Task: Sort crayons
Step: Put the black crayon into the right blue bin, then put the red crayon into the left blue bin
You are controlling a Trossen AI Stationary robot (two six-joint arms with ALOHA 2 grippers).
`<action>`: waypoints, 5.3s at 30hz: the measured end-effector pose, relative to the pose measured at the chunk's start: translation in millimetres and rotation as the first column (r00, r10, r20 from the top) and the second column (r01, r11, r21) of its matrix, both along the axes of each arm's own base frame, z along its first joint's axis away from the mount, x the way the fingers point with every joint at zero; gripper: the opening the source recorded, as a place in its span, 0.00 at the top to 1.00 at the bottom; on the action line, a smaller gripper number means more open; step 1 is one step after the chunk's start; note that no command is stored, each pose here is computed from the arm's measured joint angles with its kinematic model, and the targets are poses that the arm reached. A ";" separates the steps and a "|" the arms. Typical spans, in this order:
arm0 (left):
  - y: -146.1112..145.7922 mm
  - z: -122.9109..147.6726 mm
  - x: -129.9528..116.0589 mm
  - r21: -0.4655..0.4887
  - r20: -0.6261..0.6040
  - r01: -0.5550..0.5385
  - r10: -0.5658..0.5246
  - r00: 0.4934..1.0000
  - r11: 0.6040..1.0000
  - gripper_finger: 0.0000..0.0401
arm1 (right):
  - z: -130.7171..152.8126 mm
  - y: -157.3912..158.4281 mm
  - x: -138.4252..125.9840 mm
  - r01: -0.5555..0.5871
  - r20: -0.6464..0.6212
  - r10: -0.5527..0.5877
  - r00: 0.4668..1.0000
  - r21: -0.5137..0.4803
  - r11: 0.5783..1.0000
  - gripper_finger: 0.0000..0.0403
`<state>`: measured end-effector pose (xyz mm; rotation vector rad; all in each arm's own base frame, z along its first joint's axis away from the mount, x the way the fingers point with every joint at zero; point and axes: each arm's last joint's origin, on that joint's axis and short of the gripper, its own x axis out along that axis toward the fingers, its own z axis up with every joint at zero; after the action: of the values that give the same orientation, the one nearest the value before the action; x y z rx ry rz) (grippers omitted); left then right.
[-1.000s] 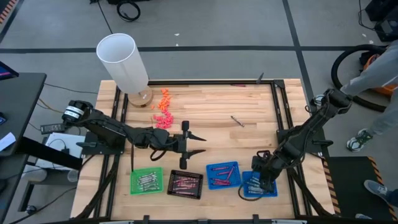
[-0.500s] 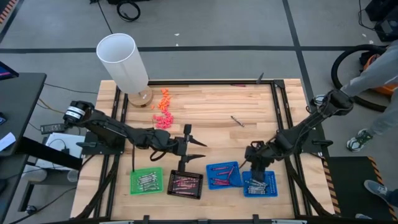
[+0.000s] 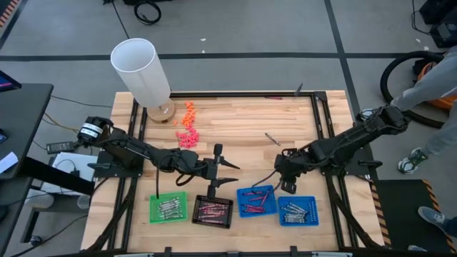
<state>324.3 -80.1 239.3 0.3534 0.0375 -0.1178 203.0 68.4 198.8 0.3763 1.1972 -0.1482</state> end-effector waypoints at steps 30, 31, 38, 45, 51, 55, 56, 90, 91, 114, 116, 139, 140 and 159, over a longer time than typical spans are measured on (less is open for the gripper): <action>34.1 -21.1 2.2 0.079 -0.206 -0.206 0.218 0.954 0.975 0.52 | -48.2 -91.1 -3.4 0.141 0.094 -0.112 0.989 -0.414 0.899 0.66; 34.7 -21.0 2.3 0.075 -0.206 -0.208 0.220 0.954 0.975 0.52 | -49.7 -94.1 -4.0 0.154 0.103 -0.122 0.987 -0.418 0.895 0.66; 35.5 -21.0 2.4 0.071 -0.206 -0.210 0.220 0.954 0.975 0.52 | -49.2 -113.7 -2.8 0.234 0.167 -0.178 0.970 -0.429 0.873 0.66; 35.4 -20.9 2.5 0.070 -0.205 -0.208 0.218 0.954 0.976 0.52 | -50.3 -128.0 0.0 0.243 0.195 -0.177 0.965 -0.400 0.884 0.66; 35.4 -21.0 2.5 0.070 -0.206 -0.208 0.218 0.954 0.976 0.52 | -61.5 -134.3 2.3 0.223 0.145 -0.179 0.973 -0.407 0.886 0.66; 35.4 -21.1 2.4 0.070 -0.207 -0.207 0.218 0.954 0.976 0.52 | -68.6 -134.6 4.6 0.205 0.122 -0.171 0.978 -0.383 0.901 0.66; 35.4 -21.1 2.4 0.070 -0.207 -0.207 0.218 0.954 0.976 0.52 | -70.7 -134.6 4.8 0.201 0.112 -0.171 0.979 -0.379 0.903 0.66; 35.4 -22.0 2.2 0.076 -0.216 -0.206 0.218 0.952 0.976 0.52 | -52.2 -119.5 -17.3 0.260 0.083 -0.252 0.964 -0.110 0.959 0.90; 35.4 -21.9 2.2 0.076 -0.215 -0.206 0.218 0.952 0.976 0.52 | -49.8 -117.3 -18.6 0.262 0.088 -0.254 0.963 -0.098 0.960 0.90; 35.4 -21.9 2.2 0.074 -0.215 -0.206 0.218 0.952 0.976 0.52 | -27.8 -49.6 -16.7 0.088 0.142 -0.139 0.980 0.318 0.944 0.90; 35.4 -21.9 2.2 0.074 -0.215 -0.206 0.218 0.952 0.976 0.52 | -27.0 -43.1 -16.9 0.067 0.135 -0.122 0.983 0.356 0.932 0.90; 34.8 -21.7 2.2 0.073 -0.213 -0.205 0.216 0.953 0.976 0.52 | -15.9 17.9 -34.9 -0.040 0.011 0.043 0.999 0.622 0.782 0.90; 34.8 -21.7 2.2 0.073 -0.213 -0.205 0.216 0.953 0.976 0.52 | -16.8 20.1 -36.0 -0.034 -0.004 0.046 0.999 0.622 0.782 0.90; 34.7 -21.6 2.2 0.073 -0.212 -0.205 0.215 0.953 0.976 0.52 | -34.0 32.5 -47.0 0.156 -0.265 0.003 0.964 0.576 0.802 0.72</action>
<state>326.5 -45.4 217.7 0.3829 0.2966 0.0559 156.0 100.9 164.8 0.9870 1.4733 0.1242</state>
